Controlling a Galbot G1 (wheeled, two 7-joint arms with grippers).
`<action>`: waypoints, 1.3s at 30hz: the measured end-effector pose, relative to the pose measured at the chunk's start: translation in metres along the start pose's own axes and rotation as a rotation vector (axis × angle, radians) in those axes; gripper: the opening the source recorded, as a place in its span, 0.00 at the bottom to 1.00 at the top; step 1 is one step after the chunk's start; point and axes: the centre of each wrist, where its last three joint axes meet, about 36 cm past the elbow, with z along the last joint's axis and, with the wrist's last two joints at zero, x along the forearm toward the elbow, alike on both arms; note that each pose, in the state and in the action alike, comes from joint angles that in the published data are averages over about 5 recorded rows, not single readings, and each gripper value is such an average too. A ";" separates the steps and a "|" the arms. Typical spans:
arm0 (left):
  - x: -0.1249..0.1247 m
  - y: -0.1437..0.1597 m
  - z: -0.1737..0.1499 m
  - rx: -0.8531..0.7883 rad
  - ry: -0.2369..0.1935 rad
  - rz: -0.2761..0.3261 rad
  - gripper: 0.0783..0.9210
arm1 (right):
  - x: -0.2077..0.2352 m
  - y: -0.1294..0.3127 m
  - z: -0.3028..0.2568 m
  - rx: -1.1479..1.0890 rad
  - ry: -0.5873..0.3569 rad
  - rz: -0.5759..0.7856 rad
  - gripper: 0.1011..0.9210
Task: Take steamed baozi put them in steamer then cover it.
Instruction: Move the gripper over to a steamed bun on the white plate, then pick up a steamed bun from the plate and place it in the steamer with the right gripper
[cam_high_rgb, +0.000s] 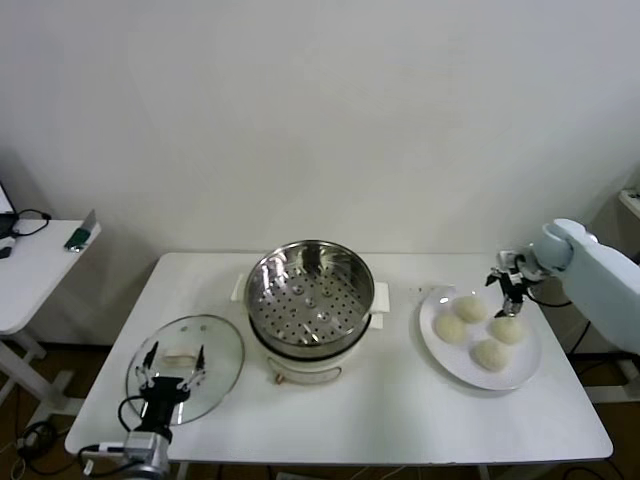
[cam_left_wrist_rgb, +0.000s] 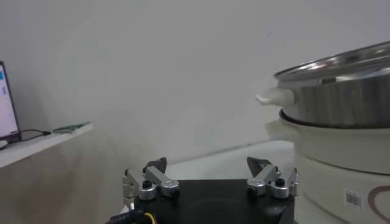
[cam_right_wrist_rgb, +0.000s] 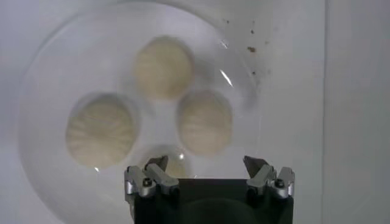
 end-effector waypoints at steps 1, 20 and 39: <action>0.000 0.000 0.000 -0.001 0.001 -0.001 0.88 | -0.003 -0.002 -0.003 0.001 0.004 -0.005 0.88; -0.001 0.009 0.007 -0.013 0.021 -0.022 0.88 | -0.039 -0.015 -0.031 0.023 0.028 -0.053 0.88; 0.000 0.009 0.012 -0.019 0.030 -0.026 0.88 | -0.044 -0.023 -0.039 0.044 0.029 -0.062 0.73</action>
